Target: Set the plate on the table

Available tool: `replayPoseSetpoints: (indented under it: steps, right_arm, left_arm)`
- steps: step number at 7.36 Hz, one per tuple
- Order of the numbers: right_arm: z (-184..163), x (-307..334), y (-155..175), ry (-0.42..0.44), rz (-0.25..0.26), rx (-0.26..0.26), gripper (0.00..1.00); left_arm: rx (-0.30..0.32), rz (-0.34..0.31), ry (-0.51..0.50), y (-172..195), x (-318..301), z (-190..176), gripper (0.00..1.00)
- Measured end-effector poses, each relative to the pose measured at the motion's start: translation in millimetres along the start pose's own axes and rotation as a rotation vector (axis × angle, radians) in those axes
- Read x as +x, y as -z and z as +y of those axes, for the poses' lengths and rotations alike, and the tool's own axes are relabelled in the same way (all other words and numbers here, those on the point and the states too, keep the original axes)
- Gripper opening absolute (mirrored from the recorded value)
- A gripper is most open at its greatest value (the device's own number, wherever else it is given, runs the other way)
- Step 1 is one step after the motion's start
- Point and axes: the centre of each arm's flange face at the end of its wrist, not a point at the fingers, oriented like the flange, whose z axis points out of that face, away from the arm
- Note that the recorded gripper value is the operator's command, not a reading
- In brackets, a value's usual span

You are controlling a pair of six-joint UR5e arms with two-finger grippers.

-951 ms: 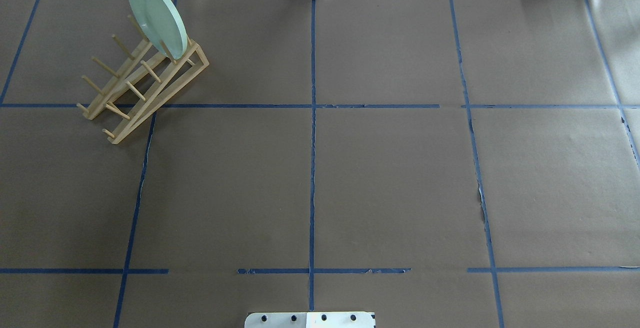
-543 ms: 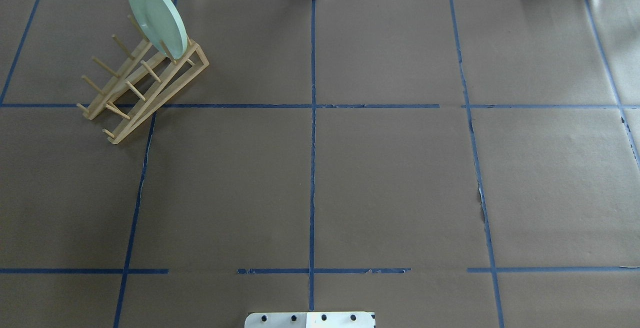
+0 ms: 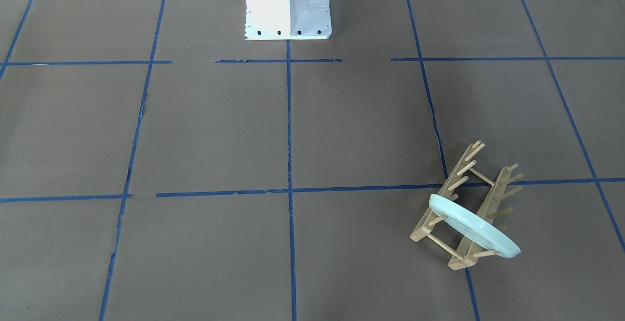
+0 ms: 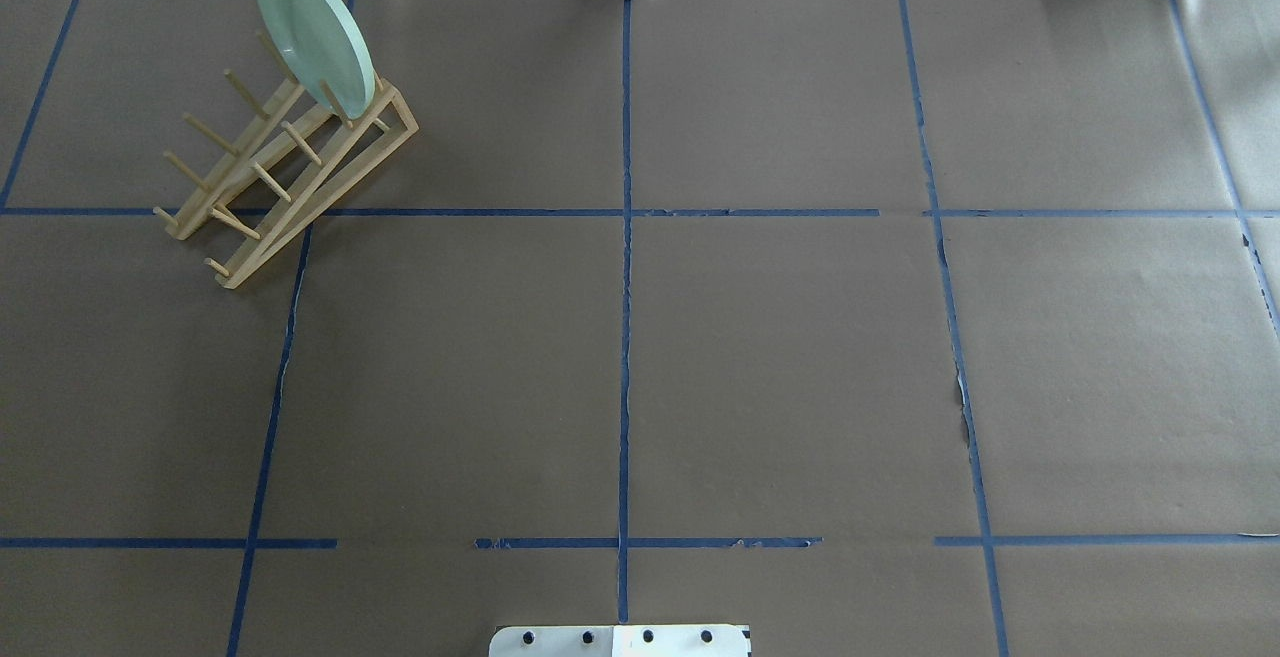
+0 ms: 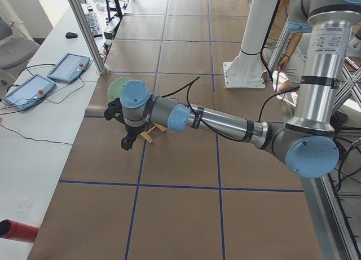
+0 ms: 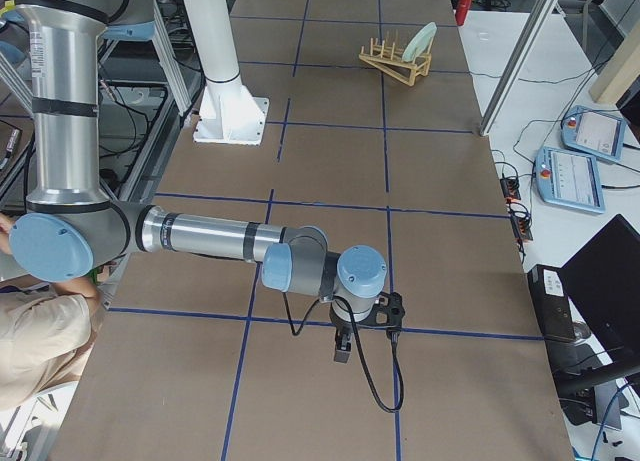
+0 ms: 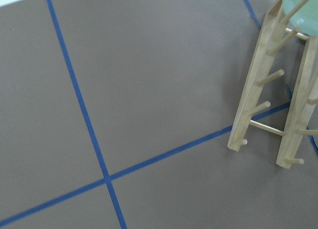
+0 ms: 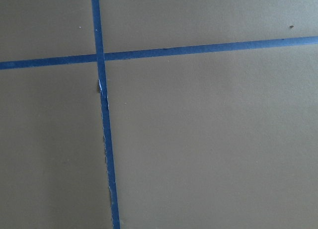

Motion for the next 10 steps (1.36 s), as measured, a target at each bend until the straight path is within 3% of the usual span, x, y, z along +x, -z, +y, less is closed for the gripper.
replayPoseSetpoints:
  steps: [1,3,6,7,10]
  right_arm:
    - [0,0,0,0.000,0.000,0.000,1.00]
    - [0,0,0,0.000,0.000,0.000,1.00]
    - [0,0,0,0.000,0.000,0.000,1.00]
    - [0,0,0,0.000,0.000,0.000,1.00]
    - [0,0,0,0.000,0.000,0.000,1.00]
  left_arm:
    - [0.076,-0.006,0.006,8,8,-13,1.00]
    - [0.205,0.035,0.191,14,37,-36,1.00]
    - [0.345,0.145,0.491,-33,123,-72,1.00]
    - [0.368,0.195,0.620,-50,154,-91,1.00]
    - [0.327,0.374,0.974,-113,245,-128,0.98]
